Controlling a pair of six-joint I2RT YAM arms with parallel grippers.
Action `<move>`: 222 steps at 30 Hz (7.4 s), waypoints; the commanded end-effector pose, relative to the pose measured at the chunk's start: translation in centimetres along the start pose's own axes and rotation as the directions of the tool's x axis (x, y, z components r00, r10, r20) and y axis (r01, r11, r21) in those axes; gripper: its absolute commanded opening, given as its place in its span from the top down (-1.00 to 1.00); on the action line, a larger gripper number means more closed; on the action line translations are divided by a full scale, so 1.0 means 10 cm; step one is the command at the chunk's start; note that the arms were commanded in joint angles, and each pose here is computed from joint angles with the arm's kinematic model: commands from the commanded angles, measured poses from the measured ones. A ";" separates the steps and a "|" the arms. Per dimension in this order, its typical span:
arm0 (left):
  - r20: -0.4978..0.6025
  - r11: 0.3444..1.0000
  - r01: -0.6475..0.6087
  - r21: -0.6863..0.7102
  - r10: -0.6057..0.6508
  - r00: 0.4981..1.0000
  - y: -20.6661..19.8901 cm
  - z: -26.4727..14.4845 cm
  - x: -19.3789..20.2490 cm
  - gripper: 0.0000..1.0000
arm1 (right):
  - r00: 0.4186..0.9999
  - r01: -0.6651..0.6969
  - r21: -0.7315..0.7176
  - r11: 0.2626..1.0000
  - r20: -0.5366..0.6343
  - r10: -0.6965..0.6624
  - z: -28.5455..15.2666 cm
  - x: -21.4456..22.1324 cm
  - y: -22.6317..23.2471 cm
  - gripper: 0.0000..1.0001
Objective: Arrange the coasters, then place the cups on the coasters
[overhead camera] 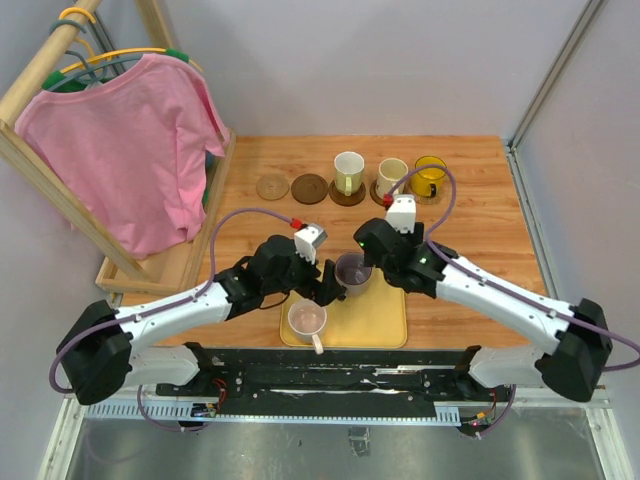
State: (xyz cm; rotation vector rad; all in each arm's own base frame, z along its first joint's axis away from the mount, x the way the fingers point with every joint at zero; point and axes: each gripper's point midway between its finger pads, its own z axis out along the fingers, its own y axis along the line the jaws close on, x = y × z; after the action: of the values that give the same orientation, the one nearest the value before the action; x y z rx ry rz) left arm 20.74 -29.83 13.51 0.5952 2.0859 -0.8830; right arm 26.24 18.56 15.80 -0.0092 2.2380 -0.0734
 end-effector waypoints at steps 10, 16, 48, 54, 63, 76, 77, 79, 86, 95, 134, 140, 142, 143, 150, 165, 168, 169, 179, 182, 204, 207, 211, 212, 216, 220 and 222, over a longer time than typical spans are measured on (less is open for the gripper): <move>-0.129 0.996 -0.073 -0.048 0.066 0.989 -0.01 0.30 0.25 -0.77 | 0.956 -0.128 0.128 0.984 0.278 0.088 -0.40 -0.42 -0.73 -0.47; -0.185 0.993 -0.076 -0.095 0.057 0.981 0.06 0.46 0.33 -0.56 | 0.956 -0.120 0.133 0.984 0.282 0.079 -0.41 -0.39 -0.78 -0.50; -0.329 0.982 -0.111 -0.155 0.054 0.943 0.19 0.69 0.60 0.99 | 0.974 -0.083 0.115 0.990 0.221 0.056 -0.23 -0.22 -0.63 -0.64; -0.269 0.974 -0.129 -0.189 0.075 0.960 0.19 0.62 0.41 0.99 | 0.974 -0.081 0.114 0.990 0.221 0.054 -0.23 -0.22 -0.62 -0.64; -0.098 0.958 -0.126 -0.256 0.104 0.990 0.15 0.39 -0.15 0.99 | 0.972 -0.075 0.109 0.991 0.229 0.049 -0.23 -0.23 -0.63 -0.64; 0.121 0.861 -0.016 -0.508 0.090 0.989 0.86 0.15 -1.04 0.99 | 0.966 -0.094 0.148 0.985 0.251 0.055 -0.22 -0.35 -0.82 -0.60; 0.136 0.852 0.008 -0.523 0.075 0.988 0.97 0.14 -1.09 0.99 | 0.966 -0.105 0.149 0.983 0.250 0.065 -0.21 -0.37 -0.86 -0.61; 0.171 0.833 0.050 -0.550 0.054 0.984 1.19 0.13 -1.20 0.99 | 0.965 -0.121 0.141 0.983 0.247 0.084 -0.18 -0.41 -0.93 -0.64; 0.259 0.791 0.151 -0.592 0.010 0.966 1.81 0.17 -1.54 0.99 | 0.955 -0.177 0.052 0.983 0.251 0.158 -0.04 -0.57 -1.06 -0.65; 0.309 0.784 0.204 -0.586 -0.016 0.951 2.30 0.52 -1.82 0.99 | 0.966 -0.095 0.086 0.992 0.247 0.071 0.13 -0.70 -1.08 -0.63; 0.117 0.797 0.154 -0.584 -0.105 0.987 2.79 1.23 -1.49 0.99 | 0.977 -0.135 -0.016 0.991 0.167 0.136 0.44 -0.62 -0.92 -0.62; 0.084 0.789 0.139 -0.599 -0.110 0.990 2.73 1.22 -1.41 0.99 | 0.977 -0.142 -0.030 0.989 0.158 0.145 0.46 -0.61 -0.89 -0.62; 0.079 0.783 0.129 -0.609 -0.103 0.992 2.70 1.20 -1.42 0.99 | 0.977 -0.143 -0.034 0.989 0.154 0.147 0.46 -0.61 -0.88 -0.62; 0.076 0.781 0.124 -0.612 -0.098 0.992 2.69 1.19 -1.43 0.99 | 0.977 -0.144 -0.036 0.989 0.153 0.147 0.46 -0.61 -0.87 -0.62; 0.074 0.758 0.115 -0.642 -0.087 0.993 2.66 1.08 -1.48 0.99 | 0.978 -0.149 -0.049 0.988 0.143 0.155 0.47 -0.58 -0.84 -0.62; 0.046 0.775 0.110 -0.623 -0.104 0.993 2.59 1.08 -1.45 0.33 | 0.980 -0.153 -0.083 0.985 0.118 0.162 0.50 -0.55 -0.76 -0.62; 0.049 0.782 0.109 -0.614 -0.101 0.994 2.55 1.08 -1.47 0.22 | 0.980 -0.154 -0.089 0.984 0.117 0.164 0.49 -0.56 -0.75 -0.62; 0.050 0.783 0.109 -0.612 -0.100 0.994 2.55 1.08 -1.48 0.21 | 0.980 -0.154 -0.090 0.984 0.116 0.164 0.50 -0.56 -0.74 -0.62; 0.045 0.797 0.103 -0.595 -0.095 0.995 2.40 1.02 -1.51 -0.04 | 0.980 -0.158 -0.099 0.982 0.103 0.168 0.49 -0.54 -0.73 -0.62; 0.051 0.805 0.103 -0.585 -0.090 0.995 2.32 0.94 -1.53 -0.34 | 0.980 -0.159 -0.099 0.982 0.104 0.169 0.48 -0.54 -0.73 -0.62; 0.031 0.902 0.156 -0.402 -0.157 0.987 1.00 -0.29 -0.70 -0.99 | 0.977 -0.170 -0.017 0.985 0.129 0.171 0.42 -0.48 -0.98 -0.74; 0.048 0.920 0.195 -0.340 -0.189 0.981 0.78 -0.48 -0.60 -0.99 | 0.979 -0.175 -0.029 0.984 0.105 0.177 0.45 -0.40 -0.96 -0.76; 0.042 0.920 0.221 -0.324 -0.220 0.975 0.61 -0.68 -0.45 -0.99 | 0.979 -0.181 -0.060 0.982 0.090 0.186 0.46 -0.34 -0.91 -0.79; 0.030 0.917 0.221 -0.331 -0.224 0.974 0.58 -0.71 -0.40 -0.99 | 0.978 -0.181 -0.067 0.981 0.089 0.187 0.45 -0.33 -0.90 -0.79; -0.015 0.913 0.228 -0.339 -0.248 0.969 0.48 -0.74 -0.17 -0.99 | 0.976 -0.194 -0.096 0.976 0.084 0.202 0.41 -0.29 -0.88 -0.80; -0.076 0.925 0.235 -0.299 -0.268 0.960 0.28 -0.71 0.05 -0.99 | 0.973 -0.204 -0.111 0.973 0.087 0.214 0.36 -0.23 -0.89 -0.82; -0.108 0.925 0.228 -0.303 -0.271 0.956 0.24 -0.71 0.17 -0.99 | 0.972 -0.207 -0.114 0.972 0.090 0.217 0.33 -0.20 -0.90 -0.82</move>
State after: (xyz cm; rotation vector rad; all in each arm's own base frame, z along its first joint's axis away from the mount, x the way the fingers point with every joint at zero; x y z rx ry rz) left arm 20.10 -22.54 15.67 0.2493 2.3409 -0.6577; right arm 30.68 9.86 15.90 0.1386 2.1285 0.1318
